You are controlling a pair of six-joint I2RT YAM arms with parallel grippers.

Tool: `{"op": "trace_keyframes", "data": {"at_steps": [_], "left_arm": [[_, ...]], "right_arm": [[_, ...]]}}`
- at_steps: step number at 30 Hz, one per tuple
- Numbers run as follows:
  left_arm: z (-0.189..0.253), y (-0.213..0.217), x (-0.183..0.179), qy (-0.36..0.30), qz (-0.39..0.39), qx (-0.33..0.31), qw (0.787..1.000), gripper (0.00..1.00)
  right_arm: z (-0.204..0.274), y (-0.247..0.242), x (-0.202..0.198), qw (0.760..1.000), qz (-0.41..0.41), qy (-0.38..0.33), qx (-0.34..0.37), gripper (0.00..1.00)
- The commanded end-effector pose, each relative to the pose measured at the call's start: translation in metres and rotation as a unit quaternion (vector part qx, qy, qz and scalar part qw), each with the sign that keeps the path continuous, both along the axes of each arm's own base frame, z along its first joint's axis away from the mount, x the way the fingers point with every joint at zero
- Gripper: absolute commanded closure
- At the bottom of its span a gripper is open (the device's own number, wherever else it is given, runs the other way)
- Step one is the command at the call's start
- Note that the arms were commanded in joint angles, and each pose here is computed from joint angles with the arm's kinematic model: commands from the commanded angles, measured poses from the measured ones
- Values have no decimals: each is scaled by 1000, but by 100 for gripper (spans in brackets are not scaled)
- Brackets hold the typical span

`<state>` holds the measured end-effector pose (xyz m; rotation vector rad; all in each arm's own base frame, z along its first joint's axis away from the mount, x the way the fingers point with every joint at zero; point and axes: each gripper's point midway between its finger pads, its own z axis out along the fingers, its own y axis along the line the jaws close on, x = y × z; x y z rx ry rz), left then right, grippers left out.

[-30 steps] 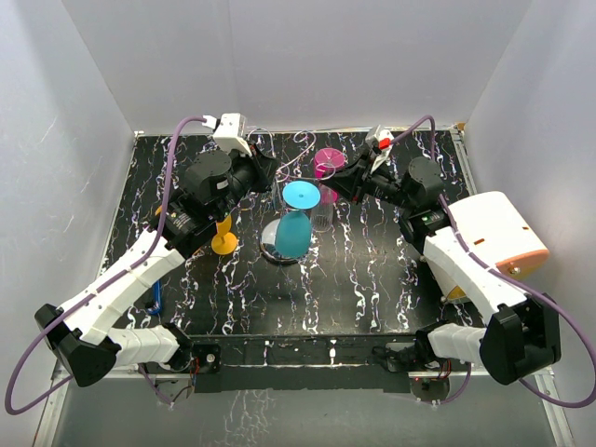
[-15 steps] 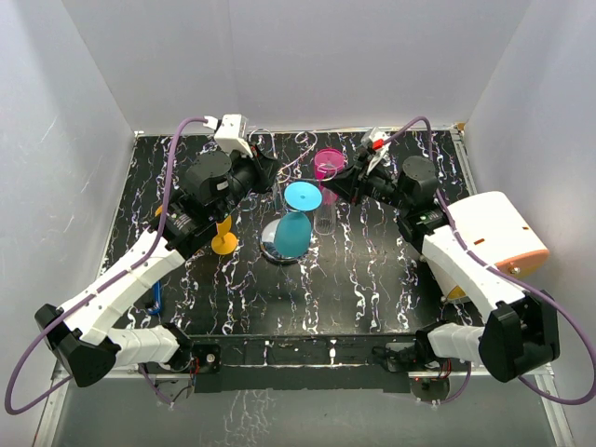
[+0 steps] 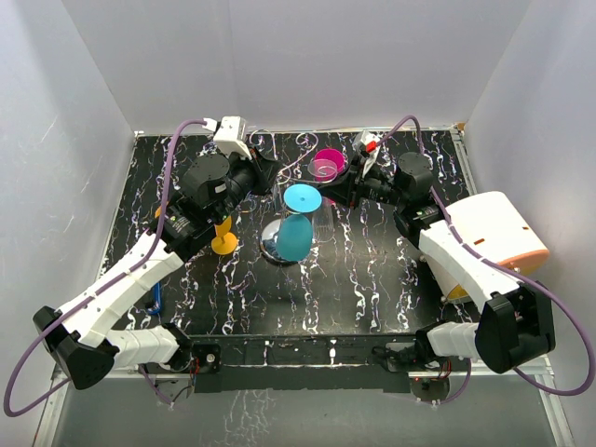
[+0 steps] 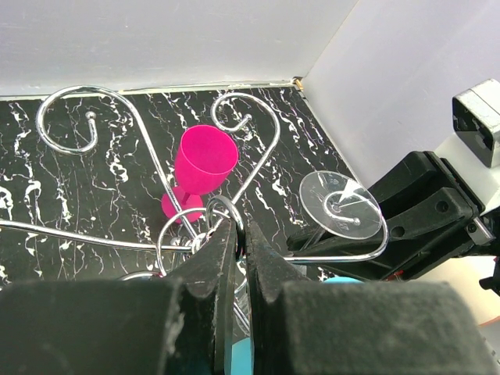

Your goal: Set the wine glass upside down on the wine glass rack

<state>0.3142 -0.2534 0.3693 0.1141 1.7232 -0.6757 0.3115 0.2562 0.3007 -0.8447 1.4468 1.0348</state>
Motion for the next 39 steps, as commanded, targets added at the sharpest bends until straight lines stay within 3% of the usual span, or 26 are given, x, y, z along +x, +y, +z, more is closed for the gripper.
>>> {"op": "trace_keyframes", "data": {"at_steps": [1, 6, 15, 20, 23, 28, 34, 39], "left_arm": [[-4, 10, -6, 2, 5, 13, 1000, 100], [-4, 11, -6, 3, 8, 14, 1000, 100], [-2, 14, -6, 2, 12, 17, 1000, 100], [-2, 14, -6, 2, 13, 17, 1000, 100], [0, 14, -6, 1, 13, 16, 1000, 100], [5, 15, -8, -5, 8, 20, 1000, 93], [9, 17, -10, -8, 9, 20, 1000, 83], [16, 17, -14, -16, 1, 10, 1000, 67]], "right_arm": [[19, 1, -11, 999, 31, -37, 0, 100], [14, -1, -13, 999, 31, -37, -14, 98], [11, -15, 1, 999, -46, -19, -20, 69], [13, -21, 3, 997, -71, -17, -22, 58], [17, -24, 2, 996, -80, -22, -22, 45], [27, -30, -11, 996, -89, -26, -15, 36], [29, -40, -28, 994, -102, -24, -19, 34], [40, -56, -38, 989, -148, -19, 3, 34]]}}
